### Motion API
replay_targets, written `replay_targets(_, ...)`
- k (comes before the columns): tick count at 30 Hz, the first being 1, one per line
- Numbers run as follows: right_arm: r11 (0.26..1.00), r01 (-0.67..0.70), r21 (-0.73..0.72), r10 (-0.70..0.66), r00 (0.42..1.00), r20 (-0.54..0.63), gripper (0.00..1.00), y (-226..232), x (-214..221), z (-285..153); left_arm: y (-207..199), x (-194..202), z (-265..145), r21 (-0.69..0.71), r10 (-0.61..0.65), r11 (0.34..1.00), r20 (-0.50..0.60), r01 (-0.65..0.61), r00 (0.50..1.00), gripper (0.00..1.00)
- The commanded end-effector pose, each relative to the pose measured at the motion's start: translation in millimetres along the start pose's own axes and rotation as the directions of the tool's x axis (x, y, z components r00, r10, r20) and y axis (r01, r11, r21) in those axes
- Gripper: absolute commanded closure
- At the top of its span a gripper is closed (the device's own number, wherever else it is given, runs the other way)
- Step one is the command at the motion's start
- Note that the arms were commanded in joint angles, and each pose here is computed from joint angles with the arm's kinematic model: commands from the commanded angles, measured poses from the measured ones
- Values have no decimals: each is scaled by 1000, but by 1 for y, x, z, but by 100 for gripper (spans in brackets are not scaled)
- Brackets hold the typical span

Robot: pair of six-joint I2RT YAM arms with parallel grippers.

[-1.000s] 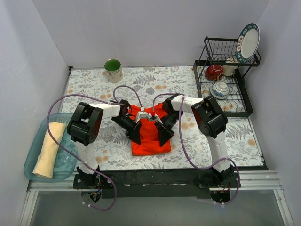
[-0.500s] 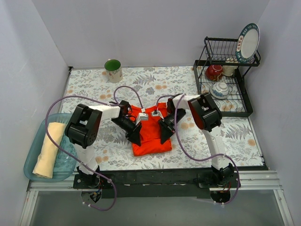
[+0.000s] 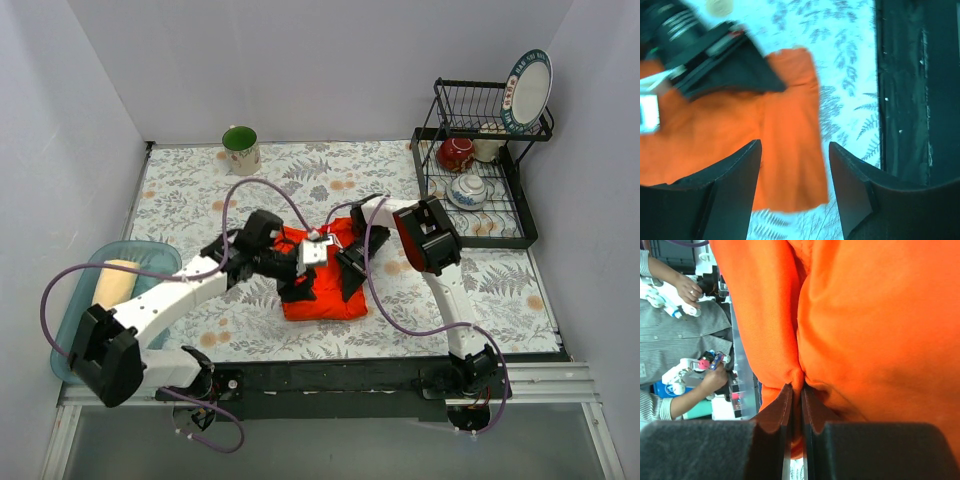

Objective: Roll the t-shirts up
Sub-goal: Fold the T-shirt at the center of the board.

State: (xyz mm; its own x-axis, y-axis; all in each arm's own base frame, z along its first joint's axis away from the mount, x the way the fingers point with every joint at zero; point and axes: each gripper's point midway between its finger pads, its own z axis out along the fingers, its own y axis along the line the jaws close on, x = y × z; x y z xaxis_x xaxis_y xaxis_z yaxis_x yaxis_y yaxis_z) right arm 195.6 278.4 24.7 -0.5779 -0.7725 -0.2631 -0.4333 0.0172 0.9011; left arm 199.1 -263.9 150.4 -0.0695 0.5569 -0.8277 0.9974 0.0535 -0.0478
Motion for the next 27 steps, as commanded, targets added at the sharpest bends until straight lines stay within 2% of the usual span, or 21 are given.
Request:
replay_targets(1,988,105,111,-95,991,-92,99,-42,7,-4,-13,34,23,-65,88,994,-32,-90,996,43)
replay_targets(9,986,121,118,-109,989,-100,99,-42,5,-5,-15,74,37,-73,109,990,-103,-117,989,43)
replay_targets(14,987,117,114,-106,990,-97,99,-43,4,-3,-24,88,46,-38,95,994,-103,-99,990,46)
replay_targets(20,992,86,95,-80,994,-70,99,-45,1,0,-42,114,54,11,156,988,-164,-156,974,46)
replay_targets(22,993,80,85,-75,995,-58,99,-44,0,1,-39,118,56,-11,169,985,-175,-173,970,52)
replay_targets(23,993,78,83,-74,996,-55,98,-44,0,2,-36,122,56,-25,171,984,-190,-179,967,67)
replay_targets(27,989,125,81,-124,992,-23,91,-31,-7,-4,-31,127,55,-48,178,980,-217,-193,960,92)
